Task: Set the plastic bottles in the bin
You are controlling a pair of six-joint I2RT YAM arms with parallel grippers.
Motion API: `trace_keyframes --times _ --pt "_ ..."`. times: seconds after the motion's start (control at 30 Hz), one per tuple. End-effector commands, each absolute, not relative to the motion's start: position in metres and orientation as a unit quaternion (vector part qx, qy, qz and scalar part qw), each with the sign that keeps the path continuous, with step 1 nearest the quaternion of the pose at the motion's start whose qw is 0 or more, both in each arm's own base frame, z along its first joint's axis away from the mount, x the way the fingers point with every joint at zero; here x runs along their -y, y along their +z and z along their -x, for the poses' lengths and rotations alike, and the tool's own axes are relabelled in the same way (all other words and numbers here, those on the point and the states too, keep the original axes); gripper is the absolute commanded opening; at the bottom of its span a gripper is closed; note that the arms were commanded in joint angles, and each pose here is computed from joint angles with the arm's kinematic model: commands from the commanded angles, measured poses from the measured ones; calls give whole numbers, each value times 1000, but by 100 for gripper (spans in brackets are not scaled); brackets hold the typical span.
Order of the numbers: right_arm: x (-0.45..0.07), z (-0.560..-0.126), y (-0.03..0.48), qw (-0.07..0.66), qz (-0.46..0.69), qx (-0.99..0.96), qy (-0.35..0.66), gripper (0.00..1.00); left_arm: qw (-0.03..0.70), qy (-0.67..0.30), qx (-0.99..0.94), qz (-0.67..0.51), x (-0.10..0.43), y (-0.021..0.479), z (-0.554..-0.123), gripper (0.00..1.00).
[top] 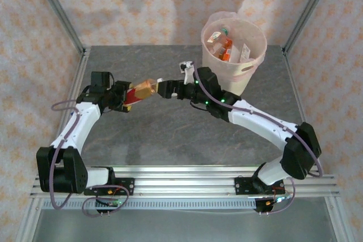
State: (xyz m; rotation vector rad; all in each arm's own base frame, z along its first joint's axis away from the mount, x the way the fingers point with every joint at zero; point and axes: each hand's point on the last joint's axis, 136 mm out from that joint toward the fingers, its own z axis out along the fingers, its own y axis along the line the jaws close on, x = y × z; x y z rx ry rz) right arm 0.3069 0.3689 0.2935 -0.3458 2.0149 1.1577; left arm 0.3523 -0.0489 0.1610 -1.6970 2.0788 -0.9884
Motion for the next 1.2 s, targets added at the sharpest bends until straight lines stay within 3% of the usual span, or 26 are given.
trace_keyframes --times 0.0,0.23,0.63,1.0,1.17 --pt "-372 -318 303 417 147 -784 436 99 143 -385 -742 530 71 187 -368 42" --pt "-366 -329 295 434 121 -789 417 99 139 -396 -748 514 83 194 -372 42" --pt "-400 -338 295 436 163 -759 455 100 132 -421 -758 480 101 213 -368 41" --pt "-412 -339 306 442 168 -733 489 79 122 -437 -753 476 107 215 -365 42" --pt "-414 -340 302 439 163 -731 496 75 124 -447 -749 472 110 222 -365 43"
